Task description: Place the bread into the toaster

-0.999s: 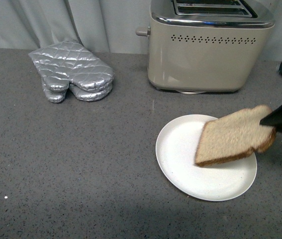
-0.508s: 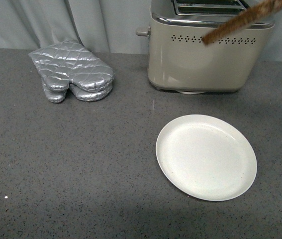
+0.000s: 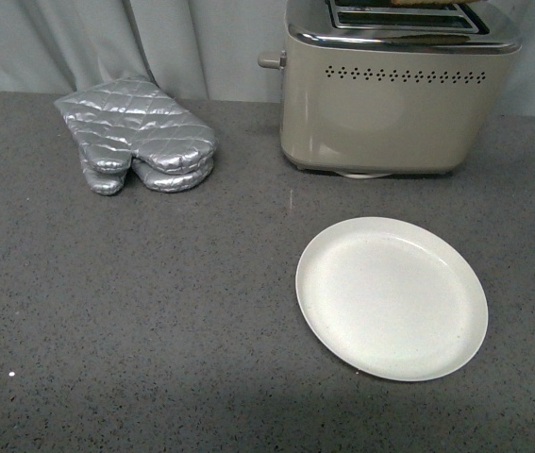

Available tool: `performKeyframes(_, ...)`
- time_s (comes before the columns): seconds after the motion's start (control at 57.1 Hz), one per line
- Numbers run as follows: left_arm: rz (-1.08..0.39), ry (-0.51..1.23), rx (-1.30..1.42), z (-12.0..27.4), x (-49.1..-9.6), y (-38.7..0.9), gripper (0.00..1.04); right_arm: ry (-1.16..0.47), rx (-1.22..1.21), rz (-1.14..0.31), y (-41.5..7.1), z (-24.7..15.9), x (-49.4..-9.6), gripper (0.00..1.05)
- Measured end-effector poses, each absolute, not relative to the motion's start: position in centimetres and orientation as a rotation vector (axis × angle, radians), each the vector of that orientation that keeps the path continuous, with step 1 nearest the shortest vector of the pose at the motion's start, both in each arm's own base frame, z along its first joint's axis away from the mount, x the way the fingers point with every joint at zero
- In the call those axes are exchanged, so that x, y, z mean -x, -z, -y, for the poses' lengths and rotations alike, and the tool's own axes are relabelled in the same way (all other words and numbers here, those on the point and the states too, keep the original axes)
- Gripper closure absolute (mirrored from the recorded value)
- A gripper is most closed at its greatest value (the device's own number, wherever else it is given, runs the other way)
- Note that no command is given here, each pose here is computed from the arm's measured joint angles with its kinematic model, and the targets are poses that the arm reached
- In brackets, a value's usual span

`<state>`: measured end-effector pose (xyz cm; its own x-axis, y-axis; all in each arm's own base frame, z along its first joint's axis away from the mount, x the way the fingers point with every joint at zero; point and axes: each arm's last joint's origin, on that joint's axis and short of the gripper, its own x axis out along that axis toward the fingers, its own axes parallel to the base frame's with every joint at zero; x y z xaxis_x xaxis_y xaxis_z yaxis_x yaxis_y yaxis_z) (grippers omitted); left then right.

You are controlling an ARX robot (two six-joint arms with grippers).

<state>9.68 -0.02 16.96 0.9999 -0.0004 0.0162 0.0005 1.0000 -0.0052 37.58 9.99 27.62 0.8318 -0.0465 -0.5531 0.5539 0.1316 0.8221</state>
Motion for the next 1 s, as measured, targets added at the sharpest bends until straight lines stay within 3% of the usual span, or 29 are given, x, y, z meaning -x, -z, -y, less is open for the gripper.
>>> performKeyframes(0.648, 0.015, 0.0, 0.006, 0.0, -9.7, -17.0, 0.07, 0.522, -1.374, -0.523, -24.8, -11.8, -42.0, 1.03)
performKeyframes(0.753, 0.015, 0.0, 0.006, 0.0, -9.7, -17.0, 0.07, 0.497, -1.344, -0.521, -24.8, -11.8, -42.6, 0.87)
performKeyframes(0.999, 0.015, 0.0, 0.005, 0.0, -9.7, -17.0, 0.07, 0.317, -1.039, -0.344, -26.6, -11.1, -41.6, 0.34)
